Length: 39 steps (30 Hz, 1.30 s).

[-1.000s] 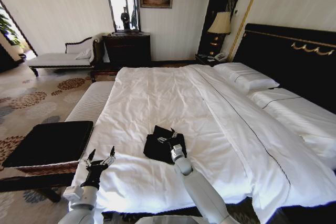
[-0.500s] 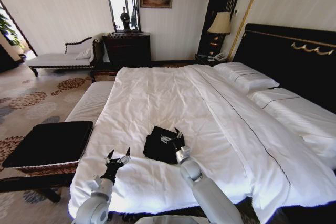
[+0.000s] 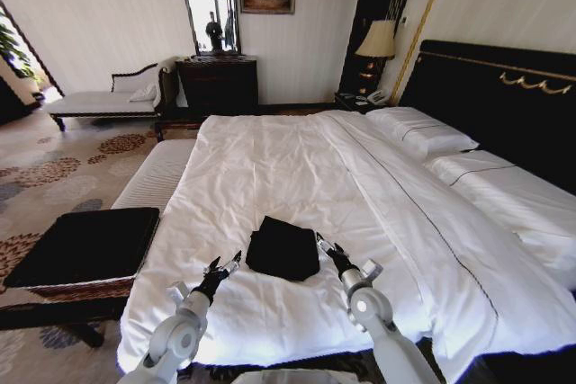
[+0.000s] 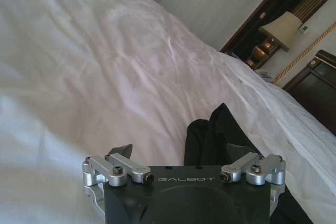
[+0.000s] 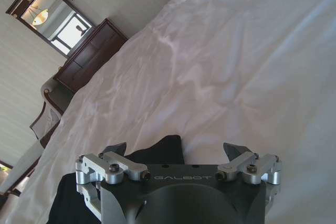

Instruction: Fold the clothes on the bed and place them into the basket.

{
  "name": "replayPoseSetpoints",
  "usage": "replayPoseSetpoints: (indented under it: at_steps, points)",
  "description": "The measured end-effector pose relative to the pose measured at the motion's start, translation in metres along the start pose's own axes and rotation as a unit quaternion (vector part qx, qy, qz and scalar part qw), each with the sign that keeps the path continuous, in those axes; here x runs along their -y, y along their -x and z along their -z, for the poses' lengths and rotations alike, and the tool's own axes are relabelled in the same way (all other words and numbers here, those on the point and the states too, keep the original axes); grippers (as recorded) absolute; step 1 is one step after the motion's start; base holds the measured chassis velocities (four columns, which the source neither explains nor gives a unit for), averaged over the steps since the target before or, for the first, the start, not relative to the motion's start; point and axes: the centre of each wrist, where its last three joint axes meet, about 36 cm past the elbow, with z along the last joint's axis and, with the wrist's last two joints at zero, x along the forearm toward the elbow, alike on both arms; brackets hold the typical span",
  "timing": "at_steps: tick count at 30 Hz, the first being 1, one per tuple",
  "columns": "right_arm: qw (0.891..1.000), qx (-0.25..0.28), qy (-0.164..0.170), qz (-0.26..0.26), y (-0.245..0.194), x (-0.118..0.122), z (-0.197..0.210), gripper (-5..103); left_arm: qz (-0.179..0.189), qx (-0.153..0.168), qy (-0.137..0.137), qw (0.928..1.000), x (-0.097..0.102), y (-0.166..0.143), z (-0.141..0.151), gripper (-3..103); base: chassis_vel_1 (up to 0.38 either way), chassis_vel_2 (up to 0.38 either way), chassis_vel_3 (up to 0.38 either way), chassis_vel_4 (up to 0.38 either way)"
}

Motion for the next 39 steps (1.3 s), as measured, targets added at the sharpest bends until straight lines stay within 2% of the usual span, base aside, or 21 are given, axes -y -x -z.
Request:
replayPoseSetpoints:
  at_steps: [3, 5, 12, 16, 26, 27, 29, 30, 31, 32, 34, 37, 39]
  points:
    - [0.999, -0.023, 0.031, 0.005, -0.001, -0.001, -0.007, 100, -0.007, -0.014, -0.037, 0.9992, -0.001, 0.021, -0.002, 100, 0.000, 0.000, 0.000, 0.000]
    - [0.999, -0.029, 0.040, 0.004, 0.000, 0.000, -0.011, 100, -0.011, -0.017, -0.045, 0.9988, 0.000, 0.028, -0.002, 100, 0.000, 0.000, 0.000, 0.000]
    - [0.998, -0.044, 0.042, -0.004, 0.005, 0.002, -0.027, 100, -0.039, -0.046, -0.088, 0.9943, 0.010, 0.054, -0.001, 100, 0.000, 0.000, 0.000, 0.000]
    - [0.998, -0.045, 0.040, -0.006, 0.006, 0.001, -0.030, 100, -0.046, -0.063, -0.094, 0.9925, 0.015, 0.065, -0.008, 100, 0.000, 0.000, 0.000, 0.000]
    - [0.998, -0.049, 0.050, -0.002, 0.013, 0.000, -0.031, 100, -0.041, -0.072, -0.099, 0.9916, 0.022, 0.081, -0.016, 102, 0.000, 0.000, 0.000, 0.000]
    - [0.997, -0.050, 0.054, 0.000, 0.014, 0.000, -0.031, 103, -0.040, -0.072, -0.102, 0.9914, 0.022, 0.082, -0.016, 98, 0.000, 0.000, 0.000, 0.000]
    - [0.997, -0.054, 0.062, 0.007, 0.018, -0.004, -0.032, 100, -0.040, -0.071, -0.108, 0.9908, 0.024, 0.083, -0.016, 92, 0.000, 0.000, 0.000, 0.000]
    - [0.997, -0.054, 0.062, 0.007, 0.018, -0.004, -0.032, 100, -0.040, -0.071, -0.108, 0.9908, 0.024, 0.083, -0.016, 92, 0.000, 0.000, 0.000, 0.000]
    - [0.996, -0.056, 0.062, 0.009, 0.020, -0.005, -0.033, 93, -0.041, -0.070, -0.108, 0.9908, 0.024, 0.084, -0.016, 92, 0.000, 0.000, 0.000, 0.000]
    - [0.996, -0.058, 0.062, 0.009, 0.021, -0.006, -0.034, 93, -0.041, -0.071, -0.108, 0.9907, 0.024, 0.085, -0.016, 87, 0.000, 0.000, 0.000, 0.000]
    - [0.996, -0.063, 0.061, 0.011, 0.026, -0.007, -0.037, 83, -0.042, -0.073, -0.106, 0.9908, 0.026, 0.088, -0.018, 76, 0.000, 0.000, 0.000, 0.000]
    - [0.996, -0.066, 0.061, 0.012, 0.028, -0.008, -0.039, 78, -0.043, -0.074, -0.103, 0.9910, 0.027, 0.089, -0.018, 71, 0.000, 0.000, 0.000, 0.000]
    - [0.996, -0.070, 0.061, 0.013, 0.030, -0.009, -0.042, 66, -0.043, -0.075, -0.102, 0.9910, 0.026, 0.090, -0.019, 60, 0.000, 0.000, 0.000, 0.000]
